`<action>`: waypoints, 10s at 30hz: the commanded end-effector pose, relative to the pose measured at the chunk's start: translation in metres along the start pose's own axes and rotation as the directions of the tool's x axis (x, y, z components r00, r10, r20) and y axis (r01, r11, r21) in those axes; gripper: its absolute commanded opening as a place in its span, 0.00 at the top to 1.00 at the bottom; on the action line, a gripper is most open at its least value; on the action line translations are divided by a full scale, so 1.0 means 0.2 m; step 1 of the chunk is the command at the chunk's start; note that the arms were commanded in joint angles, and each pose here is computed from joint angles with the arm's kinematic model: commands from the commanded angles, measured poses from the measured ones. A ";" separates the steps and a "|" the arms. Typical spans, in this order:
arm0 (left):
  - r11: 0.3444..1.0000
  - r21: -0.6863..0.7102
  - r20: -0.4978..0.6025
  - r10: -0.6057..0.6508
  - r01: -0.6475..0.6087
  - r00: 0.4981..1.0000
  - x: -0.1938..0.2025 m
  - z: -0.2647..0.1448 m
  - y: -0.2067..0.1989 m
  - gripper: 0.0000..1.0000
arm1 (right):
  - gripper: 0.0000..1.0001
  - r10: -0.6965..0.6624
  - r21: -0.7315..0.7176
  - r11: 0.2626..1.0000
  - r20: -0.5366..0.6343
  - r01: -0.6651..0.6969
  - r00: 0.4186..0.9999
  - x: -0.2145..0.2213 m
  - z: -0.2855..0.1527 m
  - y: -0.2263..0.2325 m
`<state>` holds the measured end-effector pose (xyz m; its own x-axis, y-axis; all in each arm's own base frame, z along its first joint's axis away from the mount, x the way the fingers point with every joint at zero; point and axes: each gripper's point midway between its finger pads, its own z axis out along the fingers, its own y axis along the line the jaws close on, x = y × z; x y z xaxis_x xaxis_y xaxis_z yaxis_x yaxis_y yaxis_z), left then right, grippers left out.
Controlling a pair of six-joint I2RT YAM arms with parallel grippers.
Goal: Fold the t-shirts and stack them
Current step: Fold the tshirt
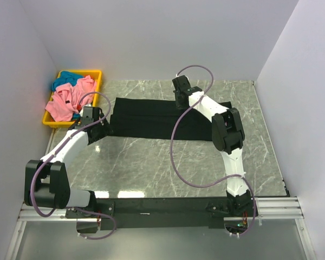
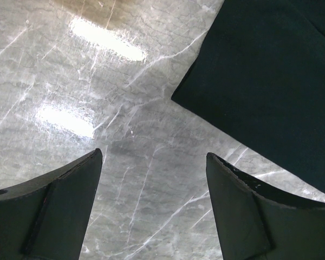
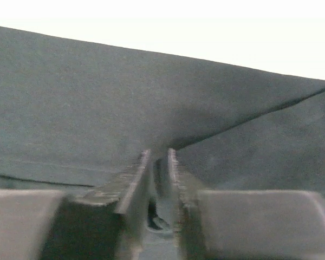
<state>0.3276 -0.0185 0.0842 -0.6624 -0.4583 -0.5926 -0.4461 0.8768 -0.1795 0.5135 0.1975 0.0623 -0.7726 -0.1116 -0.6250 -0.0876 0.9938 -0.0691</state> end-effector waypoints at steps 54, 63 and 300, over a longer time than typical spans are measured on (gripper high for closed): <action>0.959 -0.009 -0.150 -0.281 0.283 0.948 0.01 0.39 -0.18 0.20 | 0.47 0.949 -0.044 0.314 0.002 -0.948 0.314 0.98 -0.37 -1.16; 0.961 -0.069 -0.162 -0.276 0.268 0.947 0.03 0.45 -0.14 0.77 | 0.99 0.955 0.046 0.293 0.025 -0.955 0.294 1.04 -0.40 -1.23; 0.964 0.229 -0.494 0.236 -0.137 0.837 1.33 -0.64 -0.29 0.31 | 0.57 0.096 -0.150 0.962 -0.598 -0.228 0.796 1.98 -1.19 0.12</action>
<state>0.0911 -0.2019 0.0326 -0.9603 -0.2513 -0.1208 -0.2170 0.9456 -0.2424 0.0608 0.1800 0.0117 -0.9984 -0.0007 -0.0557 -0.0127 0.9766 0.2147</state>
